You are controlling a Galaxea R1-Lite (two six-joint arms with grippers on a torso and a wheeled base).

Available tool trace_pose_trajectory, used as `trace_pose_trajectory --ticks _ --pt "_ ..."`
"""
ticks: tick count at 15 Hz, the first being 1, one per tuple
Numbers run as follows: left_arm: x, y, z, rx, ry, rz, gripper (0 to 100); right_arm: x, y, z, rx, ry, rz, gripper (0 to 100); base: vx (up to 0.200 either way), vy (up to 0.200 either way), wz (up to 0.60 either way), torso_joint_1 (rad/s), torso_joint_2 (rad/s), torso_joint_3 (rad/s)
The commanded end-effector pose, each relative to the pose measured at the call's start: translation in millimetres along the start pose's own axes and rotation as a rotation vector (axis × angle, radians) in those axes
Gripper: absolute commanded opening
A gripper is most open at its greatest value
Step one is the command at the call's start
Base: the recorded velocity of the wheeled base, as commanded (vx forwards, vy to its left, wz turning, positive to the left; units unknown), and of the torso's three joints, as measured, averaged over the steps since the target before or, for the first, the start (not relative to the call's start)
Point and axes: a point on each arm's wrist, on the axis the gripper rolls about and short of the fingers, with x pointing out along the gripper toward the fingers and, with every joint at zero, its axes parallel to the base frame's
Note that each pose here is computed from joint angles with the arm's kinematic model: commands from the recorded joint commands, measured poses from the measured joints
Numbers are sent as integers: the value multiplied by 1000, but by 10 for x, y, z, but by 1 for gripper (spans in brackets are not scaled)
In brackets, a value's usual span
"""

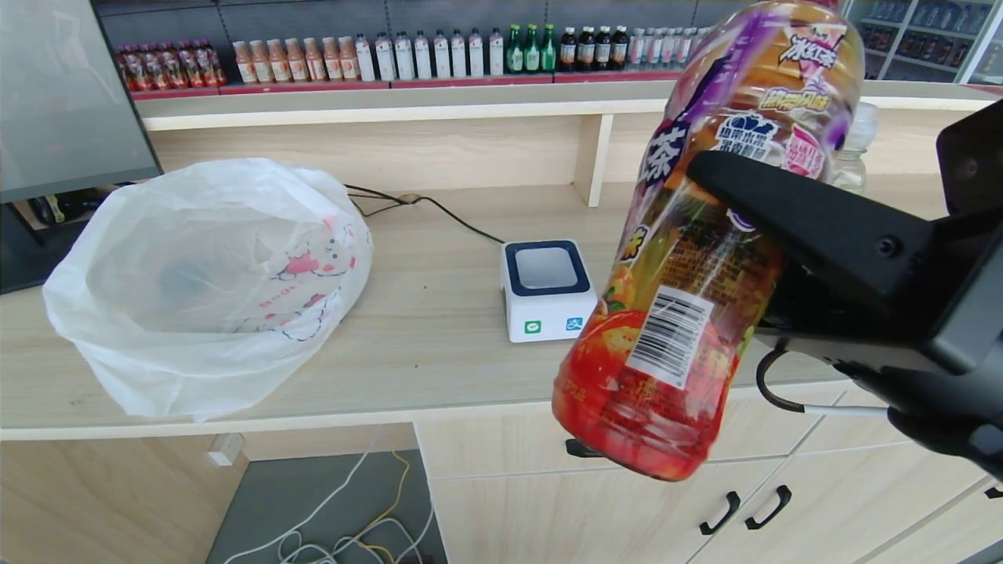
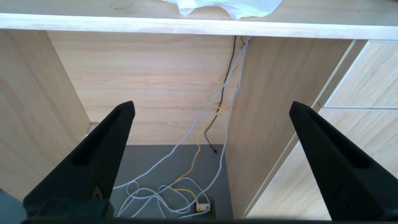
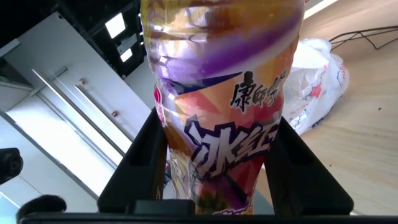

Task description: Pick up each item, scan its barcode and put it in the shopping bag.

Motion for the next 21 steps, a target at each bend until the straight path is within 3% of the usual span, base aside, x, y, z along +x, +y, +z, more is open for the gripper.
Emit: trace_pose_trajectory --ticks 1,9,13,17,21 --pt "0 0 0 0 1 -1 100 3 -4 -5 1 2 -1 0 0 0 0 0 0 0" --pt "0 0 0 0 1 -1 100 -53 -37 -66 -50 27 -20 0 0 0 0 0 0 0" --pt "0 0 0 1 1 -1 100 -90 -82 -120 -283 49 -46 0 0 0 0 0 0 0" --pt "0 0 0 1 1 1 100 -121 -131 -125 -548 1 -194 0 0 0 0 0 0 0" --pt "0 0 0 3 1 1 100 -95 -135 -50 -718 -90 -408 0 0 0 0 0 0 0"
